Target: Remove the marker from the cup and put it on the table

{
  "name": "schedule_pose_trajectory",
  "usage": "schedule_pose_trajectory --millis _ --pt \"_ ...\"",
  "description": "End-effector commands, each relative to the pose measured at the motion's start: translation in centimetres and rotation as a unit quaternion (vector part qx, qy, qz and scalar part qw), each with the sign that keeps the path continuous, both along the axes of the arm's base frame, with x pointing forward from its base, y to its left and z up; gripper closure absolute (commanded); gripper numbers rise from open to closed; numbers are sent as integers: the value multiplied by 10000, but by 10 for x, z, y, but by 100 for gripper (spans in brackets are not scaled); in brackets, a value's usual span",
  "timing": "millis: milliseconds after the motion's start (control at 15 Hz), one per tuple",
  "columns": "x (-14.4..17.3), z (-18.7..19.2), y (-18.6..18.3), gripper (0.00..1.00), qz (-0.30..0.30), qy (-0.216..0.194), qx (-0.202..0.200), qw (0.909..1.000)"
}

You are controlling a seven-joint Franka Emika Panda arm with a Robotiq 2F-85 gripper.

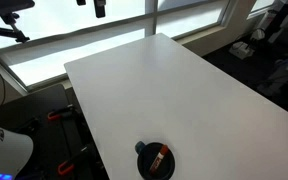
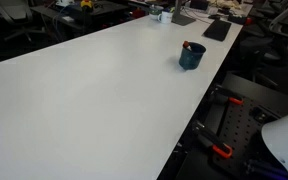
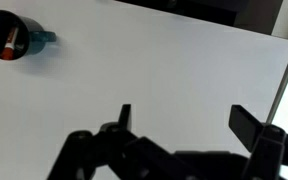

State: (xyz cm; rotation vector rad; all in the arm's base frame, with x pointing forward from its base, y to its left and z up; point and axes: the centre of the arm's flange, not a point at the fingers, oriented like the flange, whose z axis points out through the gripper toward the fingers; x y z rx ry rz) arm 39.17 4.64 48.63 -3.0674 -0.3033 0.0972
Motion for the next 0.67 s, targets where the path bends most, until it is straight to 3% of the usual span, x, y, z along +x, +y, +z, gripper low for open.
schedule_pose_trajectory --millis 0,267,600 --pt "0 0 0 0 0 0 0 10000" --pt "-1 -11 -18 0 -147 69 -306 9994" --pt "-7 -53 -51 0 -448 288 -477 9974"
